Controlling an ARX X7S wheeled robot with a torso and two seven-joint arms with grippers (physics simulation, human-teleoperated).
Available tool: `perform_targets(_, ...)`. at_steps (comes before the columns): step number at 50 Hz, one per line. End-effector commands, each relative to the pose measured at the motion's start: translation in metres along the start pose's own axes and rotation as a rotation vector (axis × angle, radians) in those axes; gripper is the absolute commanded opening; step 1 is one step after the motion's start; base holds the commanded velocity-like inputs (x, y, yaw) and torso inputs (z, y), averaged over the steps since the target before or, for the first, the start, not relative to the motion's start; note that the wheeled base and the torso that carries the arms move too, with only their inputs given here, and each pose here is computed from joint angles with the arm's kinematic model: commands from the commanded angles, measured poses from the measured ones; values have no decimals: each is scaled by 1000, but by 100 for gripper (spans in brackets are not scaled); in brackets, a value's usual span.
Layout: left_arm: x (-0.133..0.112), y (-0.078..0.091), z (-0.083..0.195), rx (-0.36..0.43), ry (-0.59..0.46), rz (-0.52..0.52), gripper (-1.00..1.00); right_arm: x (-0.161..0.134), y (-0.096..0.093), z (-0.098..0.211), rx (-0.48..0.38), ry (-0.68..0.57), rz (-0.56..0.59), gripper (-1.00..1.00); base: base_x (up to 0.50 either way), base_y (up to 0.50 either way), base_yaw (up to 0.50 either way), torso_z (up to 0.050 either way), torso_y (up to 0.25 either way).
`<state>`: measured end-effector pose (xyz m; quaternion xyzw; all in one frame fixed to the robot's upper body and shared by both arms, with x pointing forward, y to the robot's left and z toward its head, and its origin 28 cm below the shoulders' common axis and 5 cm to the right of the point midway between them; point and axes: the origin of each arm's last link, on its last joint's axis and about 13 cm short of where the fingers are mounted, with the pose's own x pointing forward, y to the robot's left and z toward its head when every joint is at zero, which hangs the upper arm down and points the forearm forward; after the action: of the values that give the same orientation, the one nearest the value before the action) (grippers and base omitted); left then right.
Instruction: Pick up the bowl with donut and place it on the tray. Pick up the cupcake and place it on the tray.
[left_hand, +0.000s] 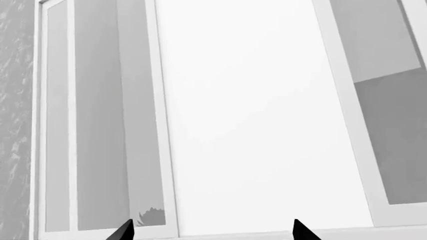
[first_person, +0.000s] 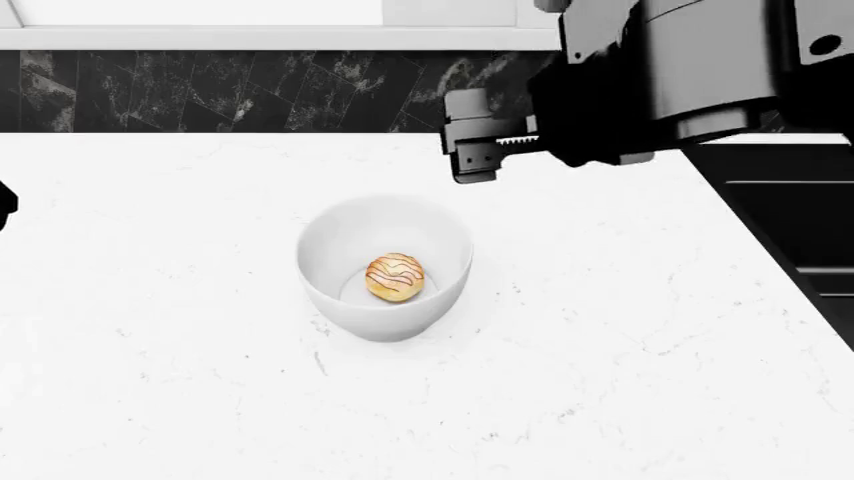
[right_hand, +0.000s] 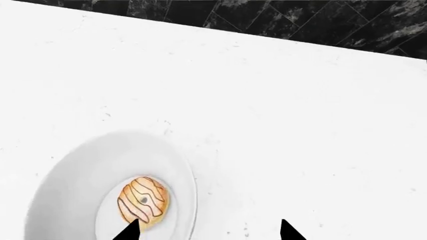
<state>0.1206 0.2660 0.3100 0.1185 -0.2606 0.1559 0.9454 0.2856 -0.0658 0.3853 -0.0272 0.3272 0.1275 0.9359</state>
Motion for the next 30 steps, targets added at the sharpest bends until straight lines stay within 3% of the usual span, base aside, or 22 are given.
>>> perform_targets(1, 0, 0, -1, -4, 0, 4, 100, 13, -1, -7, 17, 29, 20, 100, 0, 0, 0, 0, 0)
perform_targets(11, -1, 1, -2, -6, 3, 7, 100, 31, -5, -18, 3, 55, -18, 100, 0, 0, 0, 0, 0)
perform_targets(30, -3, 3, -4, -10, 7, 15, 100, 42, 5, -17, 37, 65, 33, 100, 0, 0, 0, 0, 0)
